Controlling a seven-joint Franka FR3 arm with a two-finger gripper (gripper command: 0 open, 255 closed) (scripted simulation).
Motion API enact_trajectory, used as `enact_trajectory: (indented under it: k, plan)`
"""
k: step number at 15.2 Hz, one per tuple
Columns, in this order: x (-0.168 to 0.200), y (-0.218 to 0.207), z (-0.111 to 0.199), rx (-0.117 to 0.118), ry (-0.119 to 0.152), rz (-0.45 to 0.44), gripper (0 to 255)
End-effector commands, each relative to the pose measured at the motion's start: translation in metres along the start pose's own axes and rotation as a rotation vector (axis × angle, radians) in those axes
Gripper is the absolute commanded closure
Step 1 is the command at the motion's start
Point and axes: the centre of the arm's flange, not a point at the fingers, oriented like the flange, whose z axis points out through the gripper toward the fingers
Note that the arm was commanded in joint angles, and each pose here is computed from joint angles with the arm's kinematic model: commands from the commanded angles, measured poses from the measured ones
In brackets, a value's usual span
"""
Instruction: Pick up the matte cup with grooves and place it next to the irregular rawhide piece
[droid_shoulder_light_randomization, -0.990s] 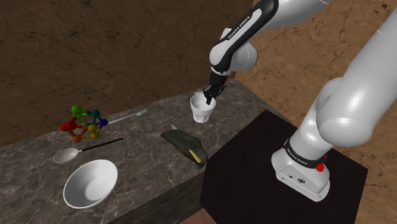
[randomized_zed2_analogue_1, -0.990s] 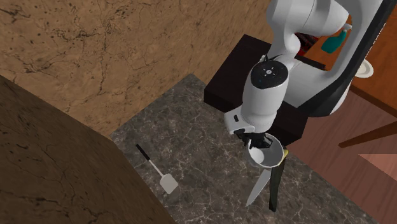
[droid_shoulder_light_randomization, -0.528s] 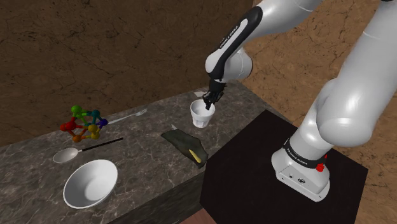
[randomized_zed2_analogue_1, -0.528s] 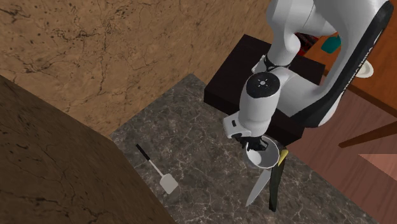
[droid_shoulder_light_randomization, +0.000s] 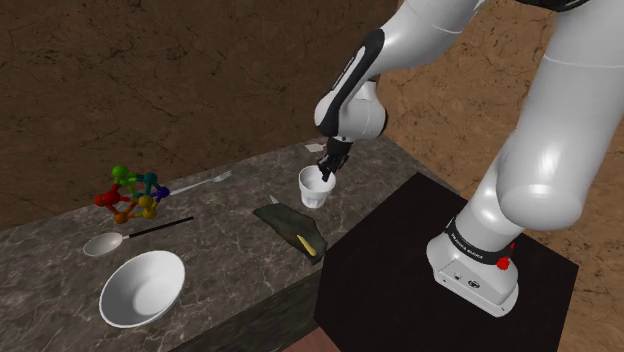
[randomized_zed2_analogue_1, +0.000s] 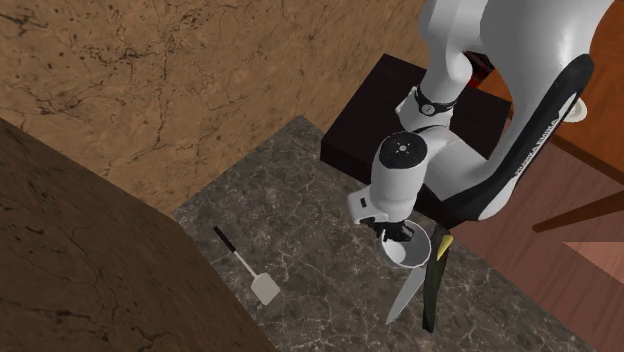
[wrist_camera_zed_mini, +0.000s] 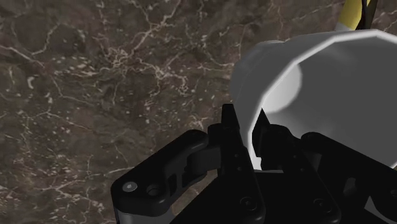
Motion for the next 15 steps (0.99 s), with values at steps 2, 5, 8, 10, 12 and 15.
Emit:
enact_trajectory:
  k: [2,5,8,10,12,15]
  plan:
    - [-0.002,0.003,0.015,0.000,0.001,0.000,255]
    - [-0.002,0.006,0.031,0.000,0.001,0.000,255]
    - [-0.003,0.010,0.046,0.000,0.001,0.000,255]
    - [-0.003,0.012,0.058,0.000,0.001,0.000,255]
    - [-0.003,0.012,0.058,0.000,0.001,0.000,255]
    - [-0.003,0.012,0.058,0.000,0.001,0.000,255]
